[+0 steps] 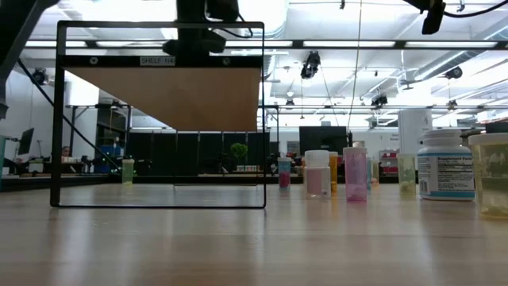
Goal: Pick and place medicine bottles onto shelf by color
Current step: Put the left bottom yellow tablet bottle on the shelf, then put the center orange capsule bottle on the shelf
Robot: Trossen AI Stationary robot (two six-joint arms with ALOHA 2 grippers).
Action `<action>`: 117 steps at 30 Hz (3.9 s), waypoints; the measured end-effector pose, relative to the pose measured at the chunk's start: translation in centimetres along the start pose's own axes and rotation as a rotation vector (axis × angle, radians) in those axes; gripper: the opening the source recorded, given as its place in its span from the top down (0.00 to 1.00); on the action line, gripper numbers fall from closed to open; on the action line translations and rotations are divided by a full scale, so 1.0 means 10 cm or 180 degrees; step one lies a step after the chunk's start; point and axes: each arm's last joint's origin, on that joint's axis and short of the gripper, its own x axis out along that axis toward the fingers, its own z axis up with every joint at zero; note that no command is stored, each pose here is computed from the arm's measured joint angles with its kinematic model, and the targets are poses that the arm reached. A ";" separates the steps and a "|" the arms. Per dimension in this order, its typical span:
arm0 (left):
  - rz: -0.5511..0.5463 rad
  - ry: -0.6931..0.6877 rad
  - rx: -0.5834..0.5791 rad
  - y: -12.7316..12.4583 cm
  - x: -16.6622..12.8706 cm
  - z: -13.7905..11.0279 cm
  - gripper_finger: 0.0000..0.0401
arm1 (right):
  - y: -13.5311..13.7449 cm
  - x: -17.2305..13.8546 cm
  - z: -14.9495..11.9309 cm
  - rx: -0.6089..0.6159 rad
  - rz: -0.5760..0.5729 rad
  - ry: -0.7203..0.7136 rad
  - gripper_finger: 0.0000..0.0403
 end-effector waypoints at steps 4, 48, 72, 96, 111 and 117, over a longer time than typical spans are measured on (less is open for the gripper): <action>0.0023 0.0086 0.0023 -0.01 0.06 0.01 0.76 | 0.00 0.00 0.00 0.0001 0.0000 0.0000 0.55; 0.0127 0.0185 -0.0252 -0.02 0.27 0.04 0.64 | 0.00 0.00 0.00 -0.0002 0.0000 0.0002 0.55; -0.0406 -0.0633 -0.0326 0.19 -0.53 -0.27 0.48 | 0.02 0.56 -0.46 0.0074 -0.0528 0.0903 0.55; -0.2272 -0.3891 -0.0069 0.10 -1.49 -1.06 0.48 | 0.15 1.32 -0.78 -0.0029 -0.2462 0.3355 0.55; -0.2278 -0.3922 -0.0079 0.17 -1.46 -1.22 0.48 | 0.00 1.65 -1.29 0.0572 -0.3248 0.4238 0.23; -0.2298 -0.4009 -0.0109 0.27 -1.51 -1.34 0.48 | -0.03 1.66 -1.44 0.0710 -0.3418 0.4308 0.18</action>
